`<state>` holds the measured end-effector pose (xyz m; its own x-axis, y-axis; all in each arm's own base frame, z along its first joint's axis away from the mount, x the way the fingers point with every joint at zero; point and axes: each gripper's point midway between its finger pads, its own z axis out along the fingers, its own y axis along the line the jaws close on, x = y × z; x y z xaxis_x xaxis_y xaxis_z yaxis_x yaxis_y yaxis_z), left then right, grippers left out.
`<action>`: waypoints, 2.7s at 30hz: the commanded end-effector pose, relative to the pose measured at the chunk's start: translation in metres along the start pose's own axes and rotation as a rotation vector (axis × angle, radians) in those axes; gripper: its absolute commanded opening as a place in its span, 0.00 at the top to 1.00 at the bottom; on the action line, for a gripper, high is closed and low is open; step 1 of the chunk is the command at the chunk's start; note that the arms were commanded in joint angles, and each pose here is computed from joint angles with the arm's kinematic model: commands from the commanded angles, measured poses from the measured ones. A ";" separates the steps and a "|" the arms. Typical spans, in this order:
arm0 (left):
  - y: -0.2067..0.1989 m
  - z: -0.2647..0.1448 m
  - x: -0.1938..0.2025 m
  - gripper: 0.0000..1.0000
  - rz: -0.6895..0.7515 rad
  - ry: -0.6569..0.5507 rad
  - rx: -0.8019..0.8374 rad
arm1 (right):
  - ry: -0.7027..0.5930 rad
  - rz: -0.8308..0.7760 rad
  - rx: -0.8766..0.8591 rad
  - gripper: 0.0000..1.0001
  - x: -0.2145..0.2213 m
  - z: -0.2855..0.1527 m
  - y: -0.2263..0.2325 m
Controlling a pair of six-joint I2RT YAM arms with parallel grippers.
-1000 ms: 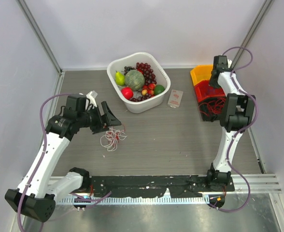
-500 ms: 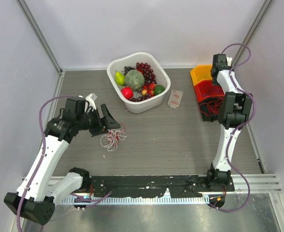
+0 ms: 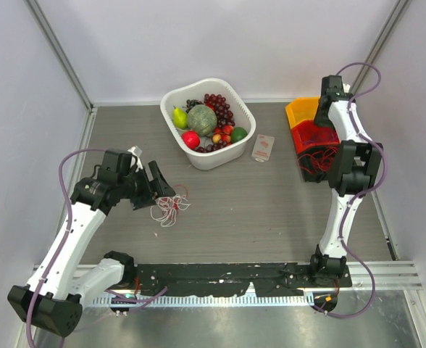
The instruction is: Untangle the cables
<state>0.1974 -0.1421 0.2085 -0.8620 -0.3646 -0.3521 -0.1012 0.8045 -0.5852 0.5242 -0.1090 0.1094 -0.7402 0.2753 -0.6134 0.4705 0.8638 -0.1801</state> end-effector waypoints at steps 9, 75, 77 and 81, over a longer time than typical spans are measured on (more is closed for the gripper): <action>0.080 0.059 0.016 0.20 -0.048 0.114 -0.333 | -0.222 -0.047 -0.384 0.47 0.029 -0.213 0.068; 0.120 0.155 0.022 0.22 0.114 0.311 -0.530 | -0.040 -0.616 -1.152 0.99 0.343 -0.412 0.210; 0.126 0.153 0.017 0.22 0.101 0.305 -0.540 | -0.108 -0.563 -1.180 0.99 0.314 -0.438 0.193; 0.133 0.151 0.012 0.24 0.079 0.304 -0.543 | -0.301 -0.444 -1.158 0.99 0.241 -0.483 0.153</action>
<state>0.2336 -0.1280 0.0184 -0.9761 -0.2085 -0.0619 -0.1995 0.9716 -0.1274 0.1654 0.3306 0.2334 -0.6232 -0.2091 -0.7536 -0.6467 0.6796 0.3463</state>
